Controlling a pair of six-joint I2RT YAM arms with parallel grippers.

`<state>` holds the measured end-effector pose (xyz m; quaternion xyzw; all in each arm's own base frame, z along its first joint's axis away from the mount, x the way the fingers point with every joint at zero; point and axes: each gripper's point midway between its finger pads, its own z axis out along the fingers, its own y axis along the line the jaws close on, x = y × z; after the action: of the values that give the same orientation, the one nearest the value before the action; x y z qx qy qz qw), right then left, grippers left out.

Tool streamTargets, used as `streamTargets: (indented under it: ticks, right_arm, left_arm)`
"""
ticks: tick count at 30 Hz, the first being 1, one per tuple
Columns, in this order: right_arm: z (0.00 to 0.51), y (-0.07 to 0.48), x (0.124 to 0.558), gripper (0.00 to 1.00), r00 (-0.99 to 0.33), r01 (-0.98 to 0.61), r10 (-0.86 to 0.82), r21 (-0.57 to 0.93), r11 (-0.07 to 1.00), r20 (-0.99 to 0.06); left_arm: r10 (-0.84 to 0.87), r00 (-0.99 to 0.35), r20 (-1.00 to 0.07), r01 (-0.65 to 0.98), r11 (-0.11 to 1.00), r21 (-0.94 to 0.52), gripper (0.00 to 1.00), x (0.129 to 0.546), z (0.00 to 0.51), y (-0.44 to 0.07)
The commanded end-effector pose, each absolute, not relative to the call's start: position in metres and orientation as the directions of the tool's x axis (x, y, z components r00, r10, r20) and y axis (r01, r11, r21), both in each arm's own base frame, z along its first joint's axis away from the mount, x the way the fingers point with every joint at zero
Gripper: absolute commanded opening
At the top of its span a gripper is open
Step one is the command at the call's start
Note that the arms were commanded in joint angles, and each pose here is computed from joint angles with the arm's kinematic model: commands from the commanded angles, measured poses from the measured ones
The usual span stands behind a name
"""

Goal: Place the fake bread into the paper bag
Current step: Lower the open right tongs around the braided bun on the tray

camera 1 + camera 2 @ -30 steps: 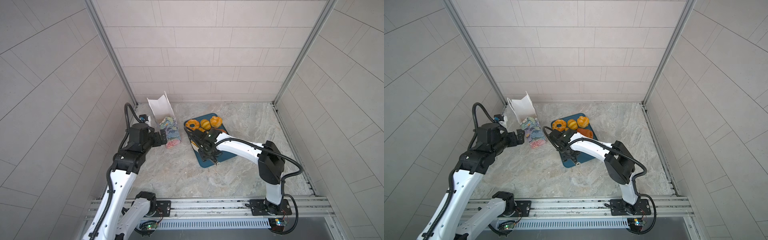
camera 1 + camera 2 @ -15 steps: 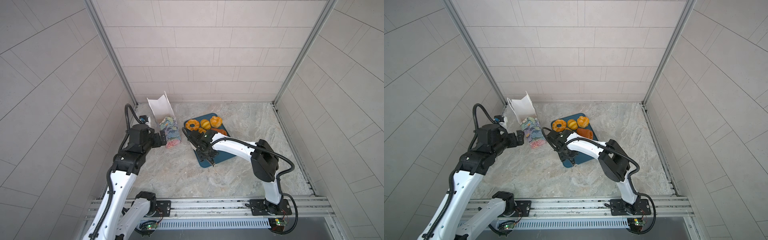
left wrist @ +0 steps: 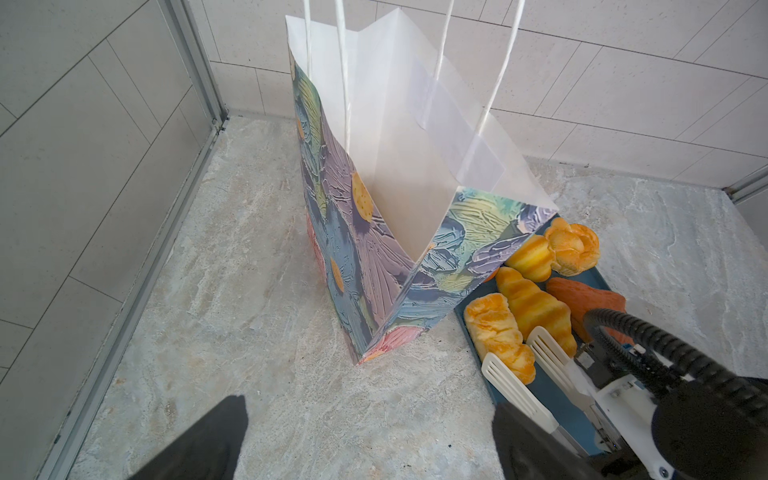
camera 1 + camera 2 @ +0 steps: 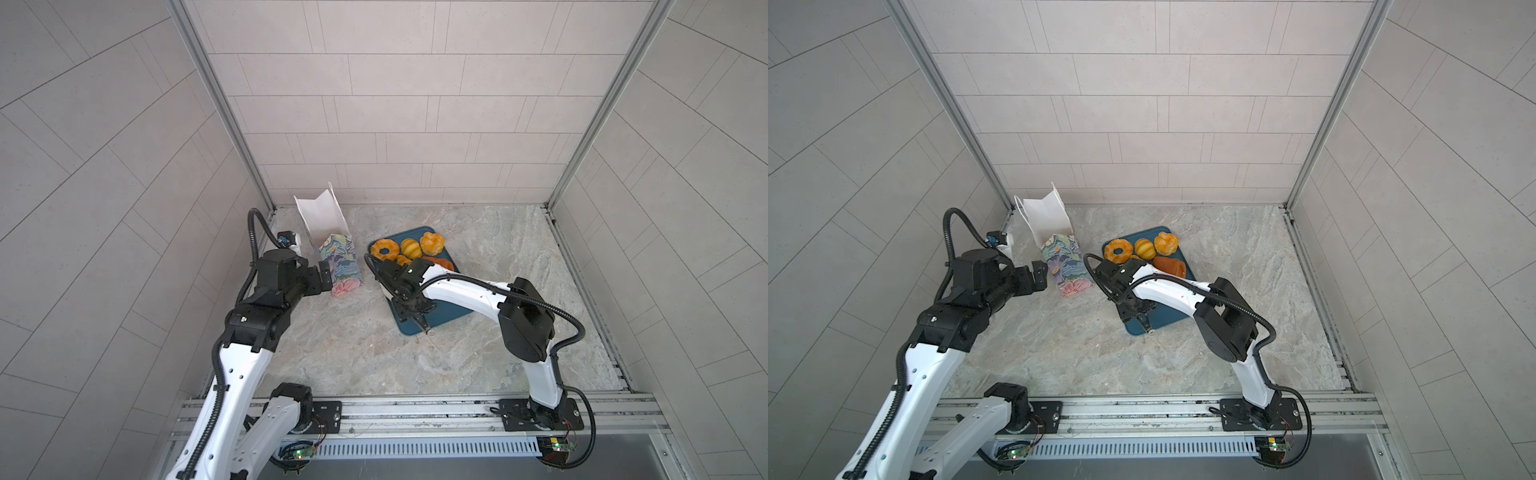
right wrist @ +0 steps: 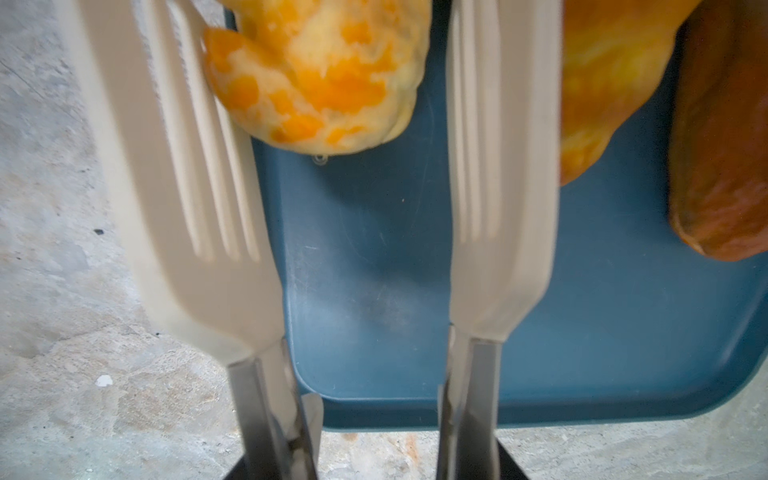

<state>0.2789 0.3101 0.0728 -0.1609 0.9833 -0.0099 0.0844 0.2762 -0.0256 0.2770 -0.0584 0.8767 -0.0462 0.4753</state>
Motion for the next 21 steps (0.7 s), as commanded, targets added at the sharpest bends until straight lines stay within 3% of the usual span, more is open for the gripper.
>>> streamTargets:
  ticks: [1, 21]
  right_arm:
    - [0.0787, 0.3049, 0.2815, 0.57, -0.940, -0.290, -0.295, -0.055, 0.956, -0.170]
    - [0.0730, 0.2976, 0.2828, 0.57, -0.943, -0.291, -0.299, -0.070, 0.954, -0.147]
  left_arm:
    - [-0.132, -0.548, -0.826, -0.064, 0.991, -0.116, 1.00, 0.2734, 0.2726, -0.0231]
    - [-0.136, -0.552, -0.823, -0.074, 0.991, -0.114, 1.00, 0.2720, 0.2688, -0.0216]
